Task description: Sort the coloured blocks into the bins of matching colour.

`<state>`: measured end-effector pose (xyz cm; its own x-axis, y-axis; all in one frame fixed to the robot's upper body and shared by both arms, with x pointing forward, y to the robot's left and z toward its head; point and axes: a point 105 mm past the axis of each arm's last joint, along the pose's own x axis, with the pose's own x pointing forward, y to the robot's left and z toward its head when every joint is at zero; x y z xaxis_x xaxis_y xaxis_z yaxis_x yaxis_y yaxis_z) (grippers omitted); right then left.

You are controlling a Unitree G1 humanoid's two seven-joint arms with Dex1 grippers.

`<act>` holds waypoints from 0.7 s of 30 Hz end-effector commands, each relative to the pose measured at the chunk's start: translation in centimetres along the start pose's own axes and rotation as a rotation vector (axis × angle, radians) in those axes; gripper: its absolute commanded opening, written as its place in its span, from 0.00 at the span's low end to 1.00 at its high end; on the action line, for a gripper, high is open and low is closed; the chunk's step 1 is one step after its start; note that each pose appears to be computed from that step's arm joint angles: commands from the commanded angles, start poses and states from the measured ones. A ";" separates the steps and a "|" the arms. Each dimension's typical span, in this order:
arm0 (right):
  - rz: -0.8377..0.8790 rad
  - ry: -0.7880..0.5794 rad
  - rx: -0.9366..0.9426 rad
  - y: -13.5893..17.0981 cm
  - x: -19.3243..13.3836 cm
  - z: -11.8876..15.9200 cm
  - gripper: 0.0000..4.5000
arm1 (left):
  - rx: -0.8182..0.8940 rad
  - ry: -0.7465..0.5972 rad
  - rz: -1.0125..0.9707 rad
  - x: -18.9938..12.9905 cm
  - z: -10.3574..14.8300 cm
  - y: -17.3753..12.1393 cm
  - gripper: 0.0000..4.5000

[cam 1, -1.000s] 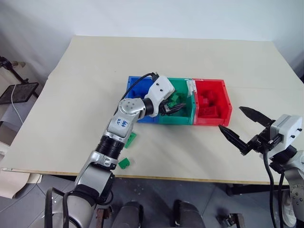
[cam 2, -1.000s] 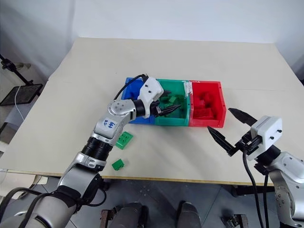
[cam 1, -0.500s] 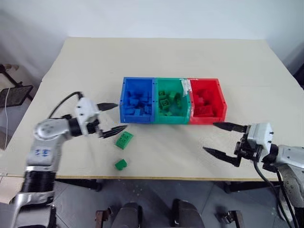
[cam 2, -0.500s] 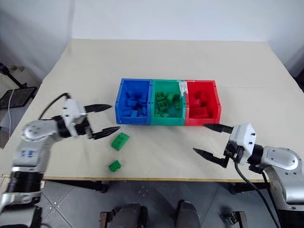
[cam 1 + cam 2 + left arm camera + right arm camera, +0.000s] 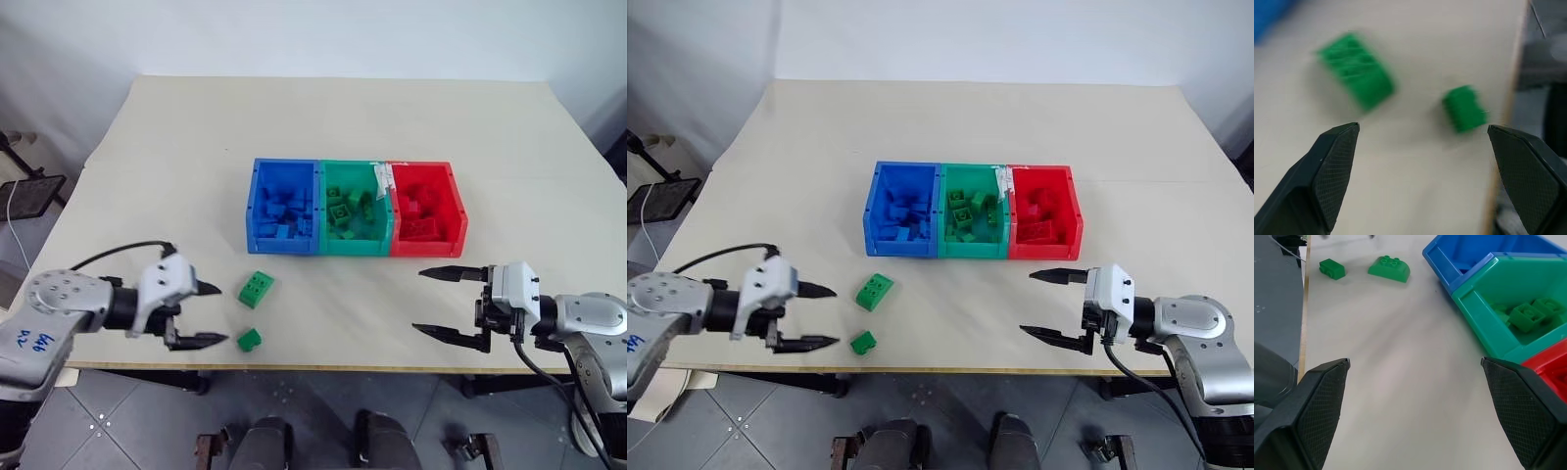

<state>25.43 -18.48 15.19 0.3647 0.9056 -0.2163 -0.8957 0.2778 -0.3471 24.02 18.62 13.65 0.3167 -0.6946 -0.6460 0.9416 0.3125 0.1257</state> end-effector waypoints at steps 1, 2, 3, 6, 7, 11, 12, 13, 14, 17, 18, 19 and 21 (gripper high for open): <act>0.010 -0.006 -0.029 0.2 -0.1 1.0 1.00 | -0.084 0.019 -0.033 2.0 0.6 -2.7 0.99; 0.009 -0.007 -0.030 0.2 0.0 1.0 1.00 | -0.082 0.062 -0.015 2.3 0.0 -2.8 0.99; 0.006 -0.010 -0.030 0.2 0.1 1.1 1.00 | -0.084 0.093 0.004 2.5 -0.6 -2.8 0.99; 0.002 -0.014 -0.029 0.3 0.2 1.4 1.00 | -0.111 0.122 0.054 3.2 -1.2 -2.5 0.99; 0.001 -0.013 -0.029 0.4 0.3 1.4 1.00 | -0.100 0.127 0.067 3.4 -1.3 -2.4 0.99; -0.006 -0.013 -0.028 0.6 0.3 1.6 1.00 | -0.060 0.133 0.108 4.0 -1.6 -1.6 0.96; -0.007 -0.014 -0.027 0.6 0.3 1.7 1.00 | -0.057 0.122 0.116 4.1 -1.5 -1.5 0.91; -0.008 -0.013 -0.027 0.7 0.3 1.7 1.00 | -0.051 0.115 0.112 4.3 -1.5 -1.5 0.87; 0.000 -0.002 -0.035 0.8 0.2 1.6 1.00 | -0.051 0.117 0.093 4.5 -1.6 -1.8 0.80; 0.047 0.043 -0.066 1.7 0.1 1.0 1.00 | -0.030 0.124 0.081 4.6 -1.9 -1.9 0.60; 0.054 0.040 -0.064 1.9 0.2 1.1 1.00 | -0.027 0.120 0.085 4.6 -1.8 -1.8 0.52; 0.055 0.032 -0.061 2.0 0.2 1.2 1.00 | -0.024 0.117 0.092 4.6 -1.8 -1.6 0.45; 0.065 0.012 -0.056 2.4 0.4 1.5 1.00 | -0.014 0.113 0.098 4.5 -1.7 -1.4 0.31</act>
<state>23.63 -17.68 14.47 0.3370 0.8999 -0.2767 -0.9093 0.2350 -0.3434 24.24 16.02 10.31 0.4201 -0.5897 -0.6898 0.8971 0.3844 0.2177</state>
